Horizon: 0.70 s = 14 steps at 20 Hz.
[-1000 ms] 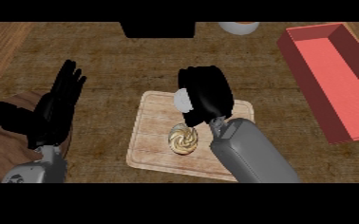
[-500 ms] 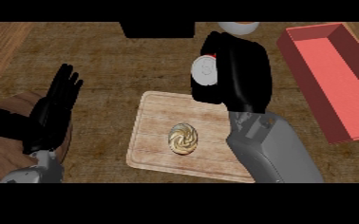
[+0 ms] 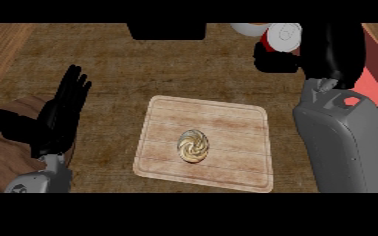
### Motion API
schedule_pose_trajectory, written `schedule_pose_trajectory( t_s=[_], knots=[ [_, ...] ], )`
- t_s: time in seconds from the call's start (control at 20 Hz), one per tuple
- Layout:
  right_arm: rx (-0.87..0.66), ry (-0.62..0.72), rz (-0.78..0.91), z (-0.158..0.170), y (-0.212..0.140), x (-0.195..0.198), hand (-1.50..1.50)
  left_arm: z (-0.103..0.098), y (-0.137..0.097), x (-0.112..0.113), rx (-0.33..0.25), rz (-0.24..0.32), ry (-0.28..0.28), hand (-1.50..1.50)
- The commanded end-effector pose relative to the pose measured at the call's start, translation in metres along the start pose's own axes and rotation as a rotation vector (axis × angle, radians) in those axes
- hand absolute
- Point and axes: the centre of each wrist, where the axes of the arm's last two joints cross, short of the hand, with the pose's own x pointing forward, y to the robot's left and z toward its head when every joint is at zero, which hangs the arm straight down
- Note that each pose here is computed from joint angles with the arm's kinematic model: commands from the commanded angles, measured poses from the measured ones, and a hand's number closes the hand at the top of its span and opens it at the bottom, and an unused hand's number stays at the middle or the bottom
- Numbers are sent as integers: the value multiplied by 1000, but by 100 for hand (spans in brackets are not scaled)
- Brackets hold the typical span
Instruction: Pick the can from the cutting board and place it in the cardboard box
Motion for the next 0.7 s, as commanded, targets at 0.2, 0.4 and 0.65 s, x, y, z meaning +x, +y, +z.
schedule_pose_trajectory(
  t_s=[0.2,0.4,0.65],
  knots=[
    [-71,87,44,-39,-18,-67,150,-7,5,10,6,7,-2,0],
    [-103,112,167,-66,9,-107,150,-9,-9,2,-24,-2,5,0],
    [-81,136,231,-98,1,-161,150,-5,-2,6,-12,-20,-11,0]
  ],
)
